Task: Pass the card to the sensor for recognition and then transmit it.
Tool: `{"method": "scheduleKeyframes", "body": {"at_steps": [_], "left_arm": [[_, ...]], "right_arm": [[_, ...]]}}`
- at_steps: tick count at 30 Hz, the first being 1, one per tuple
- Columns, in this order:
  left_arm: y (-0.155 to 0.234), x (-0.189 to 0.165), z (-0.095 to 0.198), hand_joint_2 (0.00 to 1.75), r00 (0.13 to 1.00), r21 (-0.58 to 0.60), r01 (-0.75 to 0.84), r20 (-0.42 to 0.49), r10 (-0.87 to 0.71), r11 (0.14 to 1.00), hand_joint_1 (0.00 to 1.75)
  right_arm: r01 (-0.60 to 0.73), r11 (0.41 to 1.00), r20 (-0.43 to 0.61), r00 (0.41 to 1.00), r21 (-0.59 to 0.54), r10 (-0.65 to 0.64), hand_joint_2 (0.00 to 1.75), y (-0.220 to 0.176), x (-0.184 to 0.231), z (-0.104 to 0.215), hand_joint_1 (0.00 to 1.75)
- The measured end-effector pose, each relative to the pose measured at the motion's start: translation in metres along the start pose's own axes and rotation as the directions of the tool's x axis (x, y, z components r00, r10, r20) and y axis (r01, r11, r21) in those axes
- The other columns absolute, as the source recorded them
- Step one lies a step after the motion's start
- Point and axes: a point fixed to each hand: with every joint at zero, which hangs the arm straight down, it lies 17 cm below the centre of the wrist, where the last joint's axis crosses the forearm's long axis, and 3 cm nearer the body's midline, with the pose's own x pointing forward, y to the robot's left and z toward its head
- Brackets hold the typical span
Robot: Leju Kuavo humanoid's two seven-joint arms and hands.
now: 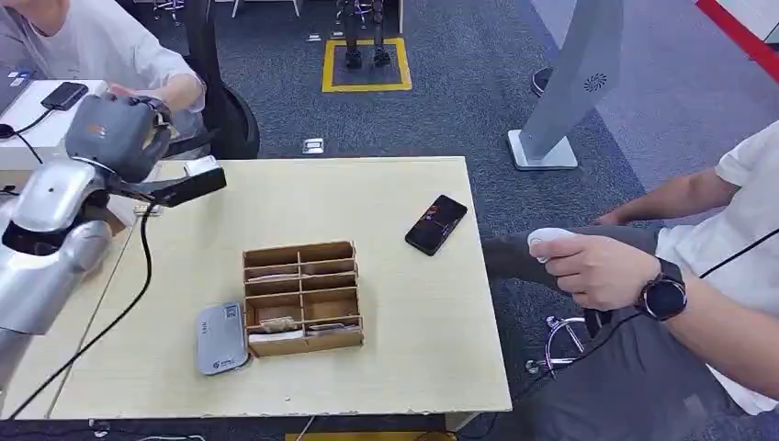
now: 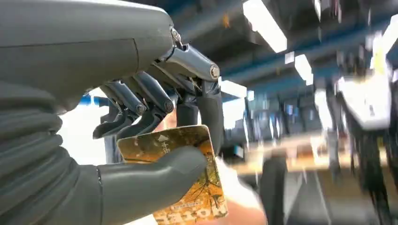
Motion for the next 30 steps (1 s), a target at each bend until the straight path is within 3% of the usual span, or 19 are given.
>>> {"method": "scheduleKeyframes", "body": {"at_steps": [3,13,30], "left_arm": [[-0.031,0.007,0.006,1.75,1.0,-0.056,-0.025,-0.021,0.023,0.998,1.75],[-0.081,0.017,0.013,1.75,0.992,-0.1,-0.086,-0.103,0.075,0.991,1.75],[-0.107,-0.003,0.023,1.75,0.981,-0.144,-0.117,-0.171,0.092,0.983,1.75]], "right_arm": [[-0.005,1.0,0.002,1.0,0.003,0.005,1.75,0.001,0.0,0.0,0.0],[-0.023,1.0,0.017,1.0,-0.003,0.023,1.75,-0.004,0.009,-0.003,0.0],[-0.025,1.0,0.013,1.0,-0.001,0.025,1.75,-0.003,0.007,-0.002,0.0]]}}
